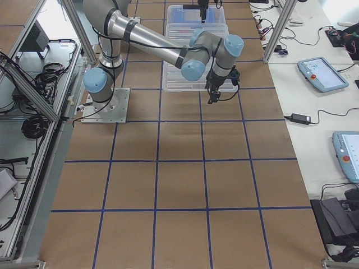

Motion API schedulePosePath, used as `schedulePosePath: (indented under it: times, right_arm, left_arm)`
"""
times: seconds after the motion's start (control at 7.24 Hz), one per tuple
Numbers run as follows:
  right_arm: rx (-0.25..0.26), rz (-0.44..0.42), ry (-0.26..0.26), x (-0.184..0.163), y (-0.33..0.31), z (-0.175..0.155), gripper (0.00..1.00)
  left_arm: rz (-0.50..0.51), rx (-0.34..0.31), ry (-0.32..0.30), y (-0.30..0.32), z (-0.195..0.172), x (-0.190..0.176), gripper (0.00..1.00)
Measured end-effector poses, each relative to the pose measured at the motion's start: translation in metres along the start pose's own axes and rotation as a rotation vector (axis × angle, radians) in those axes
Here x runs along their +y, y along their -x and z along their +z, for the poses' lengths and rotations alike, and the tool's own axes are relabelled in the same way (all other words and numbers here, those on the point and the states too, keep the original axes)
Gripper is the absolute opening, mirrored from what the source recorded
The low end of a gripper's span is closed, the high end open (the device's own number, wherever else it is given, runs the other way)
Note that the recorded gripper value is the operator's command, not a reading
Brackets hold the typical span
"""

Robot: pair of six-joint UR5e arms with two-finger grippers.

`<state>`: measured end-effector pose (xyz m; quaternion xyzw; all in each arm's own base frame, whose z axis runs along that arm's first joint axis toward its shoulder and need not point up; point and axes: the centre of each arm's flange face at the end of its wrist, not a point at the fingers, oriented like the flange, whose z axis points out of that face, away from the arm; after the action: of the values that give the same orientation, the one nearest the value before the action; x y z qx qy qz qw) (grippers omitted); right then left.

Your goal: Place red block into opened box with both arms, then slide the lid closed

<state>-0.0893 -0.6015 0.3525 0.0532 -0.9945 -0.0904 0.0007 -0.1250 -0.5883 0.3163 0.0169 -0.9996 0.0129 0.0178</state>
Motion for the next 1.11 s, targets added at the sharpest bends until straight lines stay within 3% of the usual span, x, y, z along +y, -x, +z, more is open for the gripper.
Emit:
schedulePosePath:
  times: [0.41,0.69,1.11]
  right_arm:
    - [0.032,0.002,0.01,0.002,-0.003,-0.003,1.0]
    - [0.041,0.011,-0.005,0.005,-0.002,-0.016,1.0]
    - [0.065,0.032,-0.032,0.018,-0.006,-0.036,1.0]
  left_arm:
    - [0.004,-0.002,0.043,-0.008,-0.08,0.006,1.0]
    - [0.003,-0.004,0.027,-0.011,-0.124,0.027,1.0]
    - [0.002,-0.003,0.009,-0.011,-0.141,0.037,1.0]
